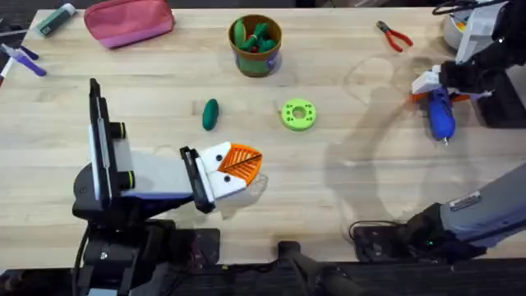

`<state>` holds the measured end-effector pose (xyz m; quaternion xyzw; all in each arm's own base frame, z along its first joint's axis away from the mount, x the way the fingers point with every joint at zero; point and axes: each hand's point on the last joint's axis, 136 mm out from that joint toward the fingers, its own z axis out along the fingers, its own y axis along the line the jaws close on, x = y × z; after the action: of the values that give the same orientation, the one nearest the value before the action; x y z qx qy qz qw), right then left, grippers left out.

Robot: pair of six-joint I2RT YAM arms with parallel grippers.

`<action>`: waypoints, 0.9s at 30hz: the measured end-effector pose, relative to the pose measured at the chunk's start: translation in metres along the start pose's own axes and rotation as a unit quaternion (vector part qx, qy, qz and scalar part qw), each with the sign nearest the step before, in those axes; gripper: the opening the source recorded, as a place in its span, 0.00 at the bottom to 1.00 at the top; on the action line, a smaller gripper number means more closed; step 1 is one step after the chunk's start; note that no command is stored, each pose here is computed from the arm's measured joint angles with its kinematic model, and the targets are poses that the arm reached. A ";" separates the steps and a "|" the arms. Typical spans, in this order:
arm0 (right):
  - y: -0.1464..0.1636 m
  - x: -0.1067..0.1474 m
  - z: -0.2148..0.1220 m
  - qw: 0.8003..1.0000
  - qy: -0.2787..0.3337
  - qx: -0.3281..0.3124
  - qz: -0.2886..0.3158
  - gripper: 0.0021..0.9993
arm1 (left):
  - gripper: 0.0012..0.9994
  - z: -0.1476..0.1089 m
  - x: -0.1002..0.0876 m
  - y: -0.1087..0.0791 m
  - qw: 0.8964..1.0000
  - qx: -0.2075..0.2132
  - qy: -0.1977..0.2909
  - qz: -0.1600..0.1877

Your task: Pick up the gripper from the table and insert it into the empty holder that is missing its gripper. Then pick up a screw, insert it into the mounting hole, and use the screwdriver to tighten it. Finally, clean up the table by picking up the vegetable and placing it into the bucket.

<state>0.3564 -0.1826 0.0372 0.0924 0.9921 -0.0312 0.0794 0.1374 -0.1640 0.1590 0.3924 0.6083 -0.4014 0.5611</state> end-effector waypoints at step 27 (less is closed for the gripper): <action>-0.004 -0.002 0.001 1.000 -0.005 0.012 0.003 0.03 | 0.02 0.000 0.000 0.000 1.000 0.000 0.000 0.000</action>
<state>0.3577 -0.1874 0.0368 0.0966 0.9909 -0.0432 0.0830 0.1374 -0.1640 0.1590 0.3924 0.6082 -0.4013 0.5612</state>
